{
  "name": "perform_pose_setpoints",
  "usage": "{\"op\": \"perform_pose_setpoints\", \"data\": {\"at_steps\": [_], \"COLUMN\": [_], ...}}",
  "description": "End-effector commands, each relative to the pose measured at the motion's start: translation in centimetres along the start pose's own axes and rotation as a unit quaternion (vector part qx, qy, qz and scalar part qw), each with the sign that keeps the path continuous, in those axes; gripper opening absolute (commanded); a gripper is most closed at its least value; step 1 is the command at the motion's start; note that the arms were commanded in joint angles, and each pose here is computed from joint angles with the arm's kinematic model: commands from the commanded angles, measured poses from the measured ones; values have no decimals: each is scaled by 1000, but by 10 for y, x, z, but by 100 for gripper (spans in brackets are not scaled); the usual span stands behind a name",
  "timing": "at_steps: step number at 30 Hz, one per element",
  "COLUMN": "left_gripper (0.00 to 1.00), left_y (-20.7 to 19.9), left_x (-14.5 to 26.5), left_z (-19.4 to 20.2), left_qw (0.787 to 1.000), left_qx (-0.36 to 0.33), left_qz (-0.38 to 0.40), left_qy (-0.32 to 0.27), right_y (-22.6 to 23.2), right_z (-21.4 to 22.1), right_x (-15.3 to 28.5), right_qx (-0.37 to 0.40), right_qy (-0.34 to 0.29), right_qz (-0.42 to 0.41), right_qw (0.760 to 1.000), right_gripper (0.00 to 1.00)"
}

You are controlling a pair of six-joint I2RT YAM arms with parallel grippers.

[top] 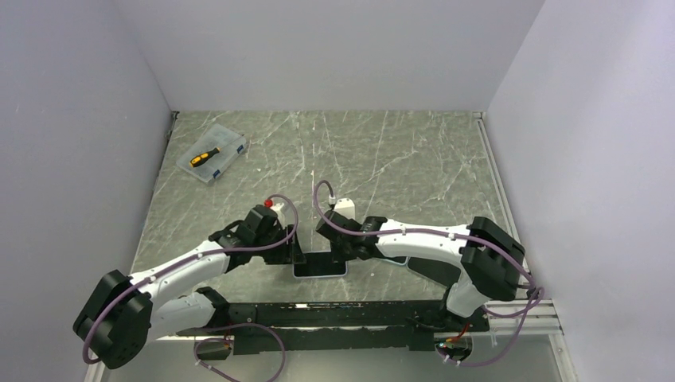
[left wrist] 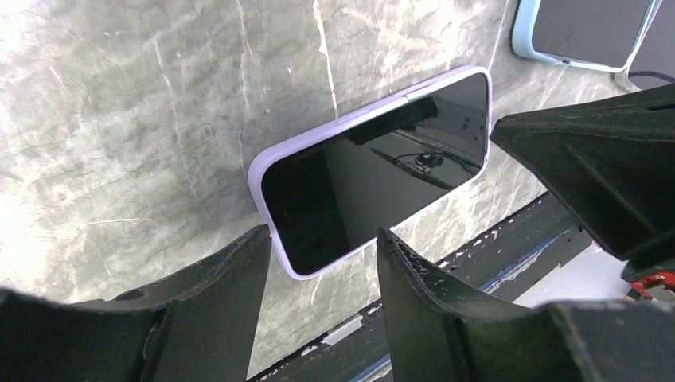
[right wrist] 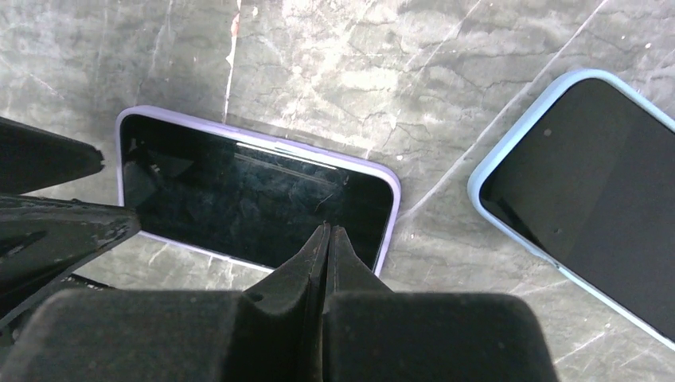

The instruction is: Put the phone into the phone case

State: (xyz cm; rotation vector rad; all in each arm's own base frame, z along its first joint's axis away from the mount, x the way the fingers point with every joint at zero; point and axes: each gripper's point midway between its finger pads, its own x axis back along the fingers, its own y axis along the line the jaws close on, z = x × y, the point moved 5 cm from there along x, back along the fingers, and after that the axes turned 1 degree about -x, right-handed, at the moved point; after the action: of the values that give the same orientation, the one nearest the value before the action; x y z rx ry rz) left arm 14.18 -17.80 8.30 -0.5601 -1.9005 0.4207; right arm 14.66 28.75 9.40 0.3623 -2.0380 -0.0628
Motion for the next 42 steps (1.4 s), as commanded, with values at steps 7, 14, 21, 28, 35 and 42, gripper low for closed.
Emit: {"op": "perform_pose_setpoints", "data": {"at_steps": [7, 14, 21, 28, 35, 42], "left_gripper": [57, 54, 46, 24, 13, 9], "left_y": [-19, -25, -20, -3, 20, 33], "left_x": [11, -4, -22, -35, -39, -35], "left_z": [-20, -22, -22, -9, 12, 23], "left_qw": [999, 999, 999, 1000, 999, 999], "left_qx": [-29, -22, -17, -9, 4, 10], "left_qz": [22, 47, 42, 15, -19, -44], "left_qy": [-26, -7, 7, 25, 31, 27], "right_y": [-8, -15, -25, -29, -20, 0], "right_z": [-1, 5, 15, 28, 34, 35], "right_x": [-11, -21, -30, -35, -40, -45], "right_qx": [22, 21, 19, 25, 29, 38], "right_qy": [-3, 7, 23, 45, 62, 75], "right_qz": [26, 28, 31, 23, -2, -29], "right_qw": [999, 999, 999, 998, 998, 996], "right_gripper": [0, 0, 0, 0, 0, 0]}}
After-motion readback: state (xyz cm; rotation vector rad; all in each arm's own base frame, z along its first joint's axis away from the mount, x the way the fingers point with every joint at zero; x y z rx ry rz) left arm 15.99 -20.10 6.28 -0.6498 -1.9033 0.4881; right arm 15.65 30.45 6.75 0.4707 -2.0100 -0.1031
